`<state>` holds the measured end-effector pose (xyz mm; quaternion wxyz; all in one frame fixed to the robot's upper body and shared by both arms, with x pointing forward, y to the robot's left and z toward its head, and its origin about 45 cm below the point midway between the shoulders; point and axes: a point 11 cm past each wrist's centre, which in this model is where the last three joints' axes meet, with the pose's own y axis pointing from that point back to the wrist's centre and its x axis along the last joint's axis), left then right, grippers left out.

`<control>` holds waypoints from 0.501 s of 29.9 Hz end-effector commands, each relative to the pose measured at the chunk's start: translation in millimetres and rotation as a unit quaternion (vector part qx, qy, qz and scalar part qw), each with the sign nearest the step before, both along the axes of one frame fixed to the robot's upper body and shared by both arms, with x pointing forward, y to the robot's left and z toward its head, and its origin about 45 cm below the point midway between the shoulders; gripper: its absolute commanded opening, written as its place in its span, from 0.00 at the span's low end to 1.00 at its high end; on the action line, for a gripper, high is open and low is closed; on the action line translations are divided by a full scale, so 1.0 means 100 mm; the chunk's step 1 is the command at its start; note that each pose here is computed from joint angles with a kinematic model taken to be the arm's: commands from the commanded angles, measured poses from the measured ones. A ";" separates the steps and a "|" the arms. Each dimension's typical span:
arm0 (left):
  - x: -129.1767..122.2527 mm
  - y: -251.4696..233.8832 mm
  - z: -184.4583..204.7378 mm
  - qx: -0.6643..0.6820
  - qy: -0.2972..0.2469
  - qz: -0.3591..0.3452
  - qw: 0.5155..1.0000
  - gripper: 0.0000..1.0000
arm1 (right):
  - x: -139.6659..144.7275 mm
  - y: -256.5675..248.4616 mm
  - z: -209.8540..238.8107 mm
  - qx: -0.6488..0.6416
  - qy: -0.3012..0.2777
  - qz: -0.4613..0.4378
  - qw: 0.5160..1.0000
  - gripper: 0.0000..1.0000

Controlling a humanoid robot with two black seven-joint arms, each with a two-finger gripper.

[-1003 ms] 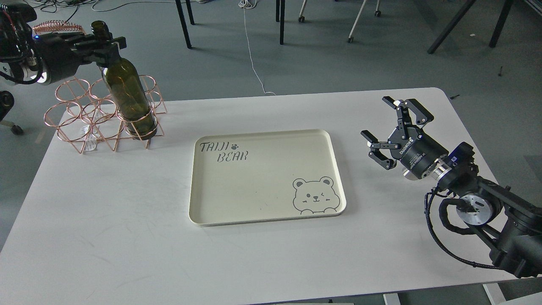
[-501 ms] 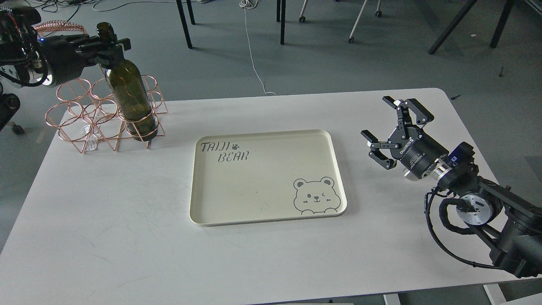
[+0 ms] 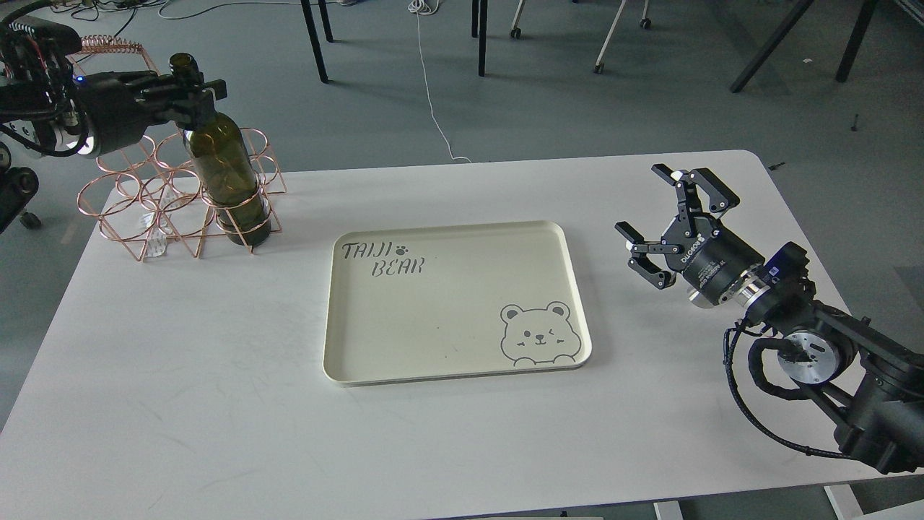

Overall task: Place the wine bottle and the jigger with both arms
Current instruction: 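Adjust the bottle seated in the rack with the left gripper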

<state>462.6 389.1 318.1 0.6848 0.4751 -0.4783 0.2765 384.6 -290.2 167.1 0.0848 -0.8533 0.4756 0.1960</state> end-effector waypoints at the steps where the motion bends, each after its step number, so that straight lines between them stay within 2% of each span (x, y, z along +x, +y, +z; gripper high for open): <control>1: 0.00 -0.01 0.00 -0.001 0.000 -0.001 1.000 0.52 | 0.00 0.00 0.00 0.000 0.000 0.000 1.000 0.99; 7: 0.00 -0.01 0.01 -0.002 -0.003 -0.001 1.000 0.65 | 0.00 0.00 0.00 0.000 0.000 0.000 1.000 0.99; 12: 0.01 -0.02 0.03 -0.008 -0.006 0.000 1.000 0.89 | 0.00 0.00 0.00 0.000 0.000 0.000 1.000 0.99; 13: 0.01 -0.02 0.04 -0.009 -0.007 0.000 1.000 0.97 | 0.00 0.00 0.00 0.000 0.000 0.000 1.000 0.99; 15: 0.01 -0.02 0.04 -0.009 -0.008 0.000 1.000 0.98 | 0.00 0.00 0.00 0.000 0.000 0.000 1.000 0.99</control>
